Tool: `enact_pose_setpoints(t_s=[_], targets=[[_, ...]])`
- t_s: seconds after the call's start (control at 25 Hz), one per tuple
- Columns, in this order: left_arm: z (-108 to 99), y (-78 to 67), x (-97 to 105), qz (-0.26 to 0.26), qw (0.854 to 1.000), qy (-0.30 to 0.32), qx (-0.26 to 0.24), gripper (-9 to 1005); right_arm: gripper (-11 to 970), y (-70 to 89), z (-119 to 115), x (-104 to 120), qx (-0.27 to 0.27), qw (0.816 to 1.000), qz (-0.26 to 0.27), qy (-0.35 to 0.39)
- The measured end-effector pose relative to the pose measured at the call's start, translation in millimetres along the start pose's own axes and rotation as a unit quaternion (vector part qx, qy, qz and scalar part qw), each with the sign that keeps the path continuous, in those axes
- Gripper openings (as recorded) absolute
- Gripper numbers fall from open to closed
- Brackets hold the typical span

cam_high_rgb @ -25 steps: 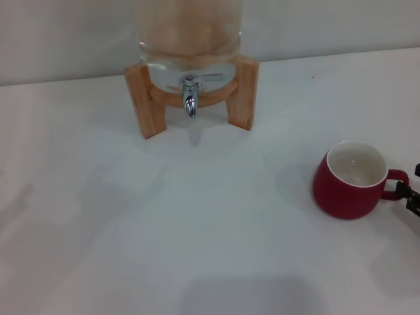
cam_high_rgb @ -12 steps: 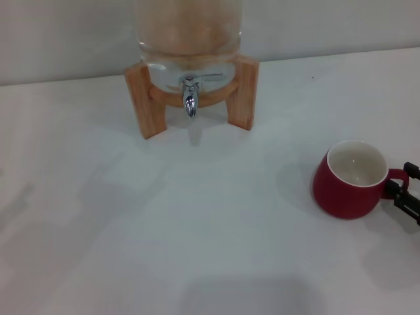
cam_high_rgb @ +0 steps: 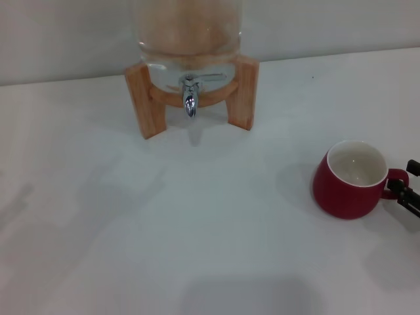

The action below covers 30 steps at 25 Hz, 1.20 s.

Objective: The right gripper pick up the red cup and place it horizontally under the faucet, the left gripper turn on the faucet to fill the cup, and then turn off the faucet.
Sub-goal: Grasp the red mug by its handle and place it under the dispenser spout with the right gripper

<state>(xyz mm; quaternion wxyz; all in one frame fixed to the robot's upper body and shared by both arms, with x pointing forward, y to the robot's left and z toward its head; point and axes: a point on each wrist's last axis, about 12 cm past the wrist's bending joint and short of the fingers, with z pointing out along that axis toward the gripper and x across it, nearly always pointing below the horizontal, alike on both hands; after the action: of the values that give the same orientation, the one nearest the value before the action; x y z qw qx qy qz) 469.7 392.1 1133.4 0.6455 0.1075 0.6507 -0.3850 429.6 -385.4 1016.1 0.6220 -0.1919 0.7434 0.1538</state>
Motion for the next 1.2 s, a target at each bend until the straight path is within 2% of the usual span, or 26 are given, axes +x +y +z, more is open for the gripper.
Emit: enact_pose_setpoints(t_s=[1.2], targets=[[2.4, 1.4, -2.6, 0.004, 1.0, -0.004, -0.001, 891, 491, -5.9, -5.3, -2.0, 0.003, 1.0, 0.008, 0.005]])
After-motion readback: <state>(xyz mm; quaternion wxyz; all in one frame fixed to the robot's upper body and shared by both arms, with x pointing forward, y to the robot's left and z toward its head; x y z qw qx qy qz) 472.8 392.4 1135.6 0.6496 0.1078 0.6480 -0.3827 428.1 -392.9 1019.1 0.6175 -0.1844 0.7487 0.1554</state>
